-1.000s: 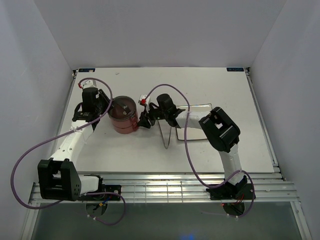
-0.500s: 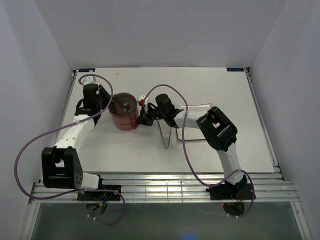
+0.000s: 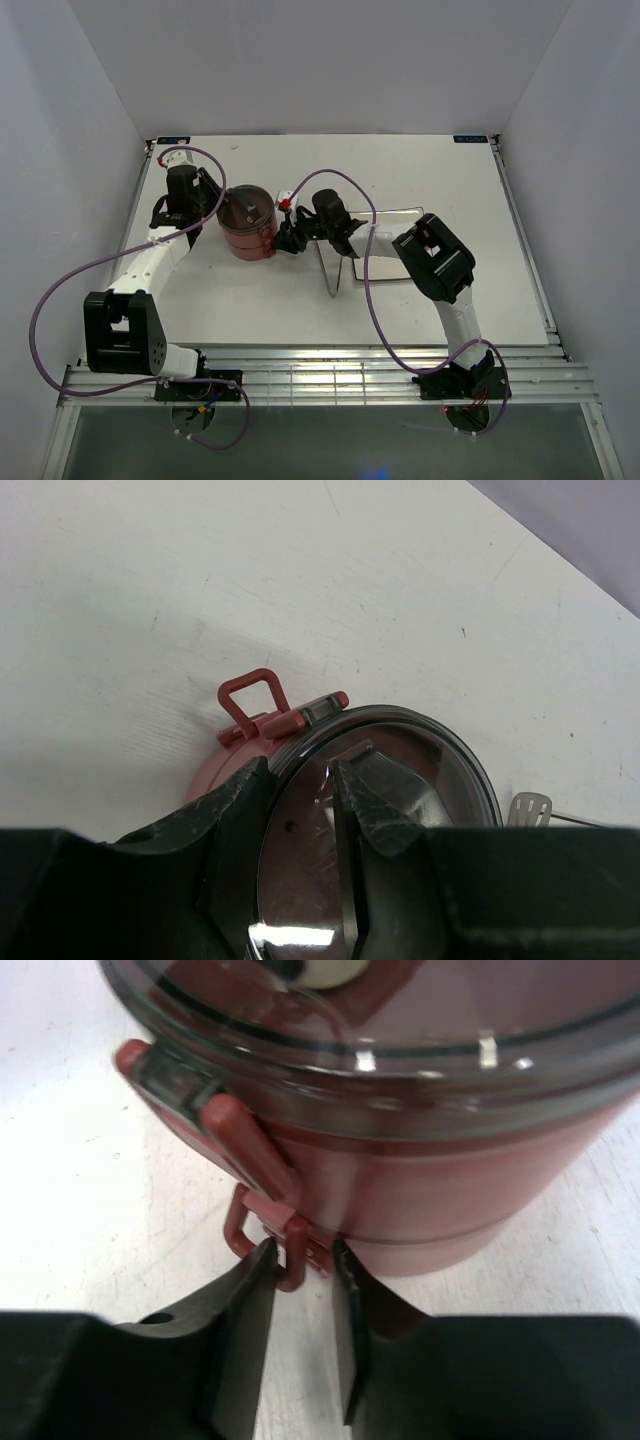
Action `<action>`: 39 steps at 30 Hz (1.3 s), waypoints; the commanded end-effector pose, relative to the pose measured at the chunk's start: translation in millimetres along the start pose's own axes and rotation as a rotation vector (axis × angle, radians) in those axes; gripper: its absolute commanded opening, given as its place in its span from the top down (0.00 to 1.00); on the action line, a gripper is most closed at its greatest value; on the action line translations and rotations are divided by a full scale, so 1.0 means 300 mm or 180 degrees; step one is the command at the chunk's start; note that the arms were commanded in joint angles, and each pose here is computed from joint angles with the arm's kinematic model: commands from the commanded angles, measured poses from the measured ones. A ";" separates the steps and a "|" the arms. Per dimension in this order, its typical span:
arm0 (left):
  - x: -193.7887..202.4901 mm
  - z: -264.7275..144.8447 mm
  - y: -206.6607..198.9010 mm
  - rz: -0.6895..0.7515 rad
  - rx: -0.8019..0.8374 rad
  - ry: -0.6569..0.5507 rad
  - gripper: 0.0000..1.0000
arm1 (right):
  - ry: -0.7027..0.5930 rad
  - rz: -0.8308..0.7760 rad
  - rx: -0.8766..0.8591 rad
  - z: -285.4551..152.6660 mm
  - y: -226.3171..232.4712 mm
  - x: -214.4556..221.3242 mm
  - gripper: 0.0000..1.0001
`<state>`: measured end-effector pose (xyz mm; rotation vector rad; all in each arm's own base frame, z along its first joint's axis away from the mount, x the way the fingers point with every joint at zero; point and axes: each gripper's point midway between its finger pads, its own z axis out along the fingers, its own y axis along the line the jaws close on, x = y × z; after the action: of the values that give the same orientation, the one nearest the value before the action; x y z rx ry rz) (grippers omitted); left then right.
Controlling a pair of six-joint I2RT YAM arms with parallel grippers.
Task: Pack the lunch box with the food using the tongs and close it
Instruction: Close the fastener on the packing box.
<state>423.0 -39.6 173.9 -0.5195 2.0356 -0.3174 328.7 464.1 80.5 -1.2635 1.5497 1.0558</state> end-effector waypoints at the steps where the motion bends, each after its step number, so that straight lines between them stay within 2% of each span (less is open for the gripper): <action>1: 0.079 -0.014 0.064 0.0017 -0.0273 0.0286 0.56 | 0.0026 0.0110 0.0234 -0.045 -0.050 0.006 0.63; 8: 0.004 -0.073 0.075 0.0012 -0.0427 0.0068 0.53 | 0.0008 0.0137 0.0174 -0.079 -0.037 -0.009 0.51; 12: -0.079 -0.125 0.043 0.0098 -0.0374 -0.0126 0.55 | 0.0016 0.0168 0.0123 -0.102 -0.021 -0.028 0.50; 16: -0.166 -0.186 -0.050 0.0282 -0.0001 -0.0292 0.58 | 0.0029 0.0199 0.0046 -0.117 -0.006 -0.056 0.50; 19: -0.152 -0.208 -0.112 0.0531 0.0342 -0.0138 0.55 | 0.0053 0.0263 0.0088 -0.125 -0.007 -0.068 0.51; 22: -0.137 -0.215 -0.151 0.0595 0.0556 -0.0033 0.55 | 0.0062 0.0387 0.0161 -0.136 -0.009 -0.084 0.62; 23: -0.138 -0.210 -0.159 0.0586 0.0576 -0.0006 0.59 | 0.0049 0.0404 0.0187 -0.142 -0.010 -0.101 0.71; 25: -0.132 -0.208 -0.191 0.0627 0.0749 0.0046 0.71 | 0.0076 0.0485 0.0283 -0.152 -0.015 -0.106 0.79; 26: -0.129 -0.204 -0.202 0.0651 0.0798 0.0066 0.80 | 0.0064 0.0490 0.0300 -0.158 -0.010 -0.122 0.86; 27: -0.133 -0.189 -0.215 0.0685 0.0845 0.0100 0.83 | 0.0070 0.0490 0.0305 -0.158 -0.006 -0.126 0.89; 28: -0.129 -0.186 -0.229 0.0727 0.0926 0.0131 0.86 | 0.0084 0.0491 0.0339 -0.157 -0.006 -0.130 0.90; 29: -0.132 -0.179 -0.240 0.0742 0.0970 0.0129 0.95 | 0.0139 0.0604 0.0348 -0.157 0.004 -0.123 0.91; 30: -0.127 -0.158 -0.244 0.0754 0.0998 0.0160 0.99 | 0.0162 0.0589 0.0350 -0.143 0.014 -0.136 0.92; 34: -0.049 -0.101 -0.240 0.0746 0.1078 0.0384 1.00 | 0.0335 0.0616 0.0551 -0.110 0.021 -0.132 0.92; 39: 0.033 -0.061 -0.142 0.0565 0.0701 0.0459 1.00 | 0.0423 0.0743 0.0685 -0.061 0.037 -0.093 0.92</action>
<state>420.4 -85.4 204.8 -0.1362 2.1129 -0.5005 314.0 447.7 108.6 -1.1031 1.8611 0.9698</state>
